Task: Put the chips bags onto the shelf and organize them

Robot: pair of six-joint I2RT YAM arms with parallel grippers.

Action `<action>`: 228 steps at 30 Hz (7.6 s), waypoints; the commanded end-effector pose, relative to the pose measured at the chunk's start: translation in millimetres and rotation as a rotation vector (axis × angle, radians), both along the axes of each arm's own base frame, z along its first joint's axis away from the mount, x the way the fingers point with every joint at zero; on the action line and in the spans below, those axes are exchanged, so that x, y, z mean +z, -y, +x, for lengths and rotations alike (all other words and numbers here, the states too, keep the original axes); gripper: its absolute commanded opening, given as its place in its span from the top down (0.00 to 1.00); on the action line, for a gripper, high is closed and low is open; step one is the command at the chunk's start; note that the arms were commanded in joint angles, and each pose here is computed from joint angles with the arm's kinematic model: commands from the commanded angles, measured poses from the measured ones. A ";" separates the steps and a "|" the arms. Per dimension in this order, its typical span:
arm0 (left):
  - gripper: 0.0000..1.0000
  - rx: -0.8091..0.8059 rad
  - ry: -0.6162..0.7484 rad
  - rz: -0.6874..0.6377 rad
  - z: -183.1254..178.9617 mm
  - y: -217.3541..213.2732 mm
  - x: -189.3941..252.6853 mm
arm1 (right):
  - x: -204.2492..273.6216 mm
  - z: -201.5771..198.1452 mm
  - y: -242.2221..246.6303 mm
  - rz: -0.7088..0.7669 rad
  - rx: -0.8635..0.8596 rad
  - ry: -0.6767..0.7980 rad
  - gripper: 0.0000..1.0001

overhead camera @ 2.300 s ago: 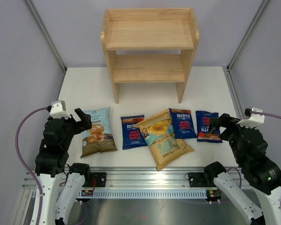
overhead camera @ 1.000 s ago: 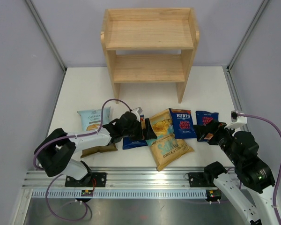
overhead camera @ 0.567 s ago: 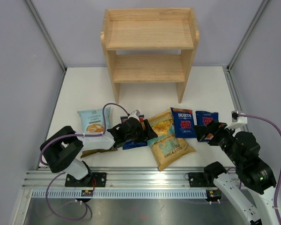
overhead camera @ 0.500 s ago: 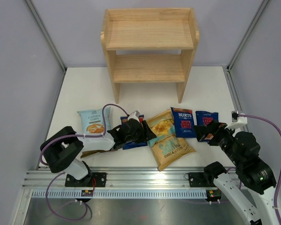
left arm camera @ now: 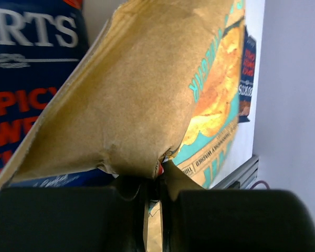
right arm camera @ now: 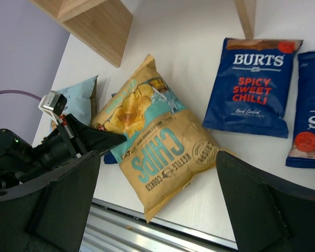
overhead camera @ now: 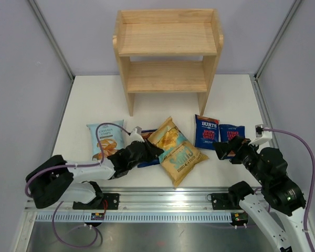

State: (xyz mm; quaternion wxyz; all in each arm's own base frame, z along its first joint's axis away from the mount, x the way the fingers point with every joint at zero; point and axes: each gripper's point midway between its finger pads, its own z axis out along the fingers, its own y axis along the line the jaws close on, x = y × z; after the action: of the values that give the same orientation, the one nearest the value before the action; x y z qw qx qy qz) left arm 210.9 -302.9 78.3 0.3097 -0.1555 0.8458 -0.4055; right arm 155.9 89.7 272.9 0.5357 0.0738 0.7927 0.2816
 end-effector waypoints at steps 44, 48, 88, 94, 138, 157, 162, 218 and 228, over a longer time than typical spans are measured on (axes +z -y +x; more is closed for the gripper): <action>1.00 -0.232 0.528 -0.731 -57.1 -11.0 240.1 | -31.9 -7.0 -124.9 0.626 0.615 0.019 0.35; 0.82 -0.212 0.520 -0.599 -47.8 -7.7 236.4 | -21.7 -6.8 -114.9 0.625 0.561 0.091 0.68; 0.01 0.206 0.526 0.479 -57.1 -246.2 197.4 | 58.3 210.7 -125.0 0.945 -0.038 -0.003 0.88; 0.01 0.264 0.548 0.415 -63.3 -260.8 202.2 | 59.0 251.8 -150.9 0.980 -0.153 0.004 0.87; 0.01 0.410 0.542 0.351 -69.9 -293.6 203.2 | 8.2 295.3 -276.4 0.788 -0.274 -0.236 0.11; 0.01 0.260 0.240 0.668 13.4 -219.0 141.3 | 42.8 172.1 -146.4 0.397 -0.128 0.052 0.01; 0.01 0.342 0.154 0.609 33.4 -253.0 116.8 | 10.1 108.2 -123.6 0.196 0.092 0.120 0.01; 0.89 0.545 0.186 -0.357 18.7 -231.8 105.3 | -72.3 8.9 -209.2 0.605 0.641 -0.162 0.01; 0.91 0.444 0.259 -0.564 -0.6 -210.6 196.2 | -43.2 -6.9 -260.8 0.705 0.575 -0.022 0.01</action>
State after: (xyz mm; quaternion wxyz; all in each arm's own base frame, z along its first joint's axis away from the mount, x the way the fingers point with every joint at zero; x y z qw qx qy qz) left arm 224.4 -77.7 206.2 0.4247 -0.4094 0.6407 -0.4915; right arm 137.9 336.6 165.8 0.2948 -0.0001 0.7266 0.6205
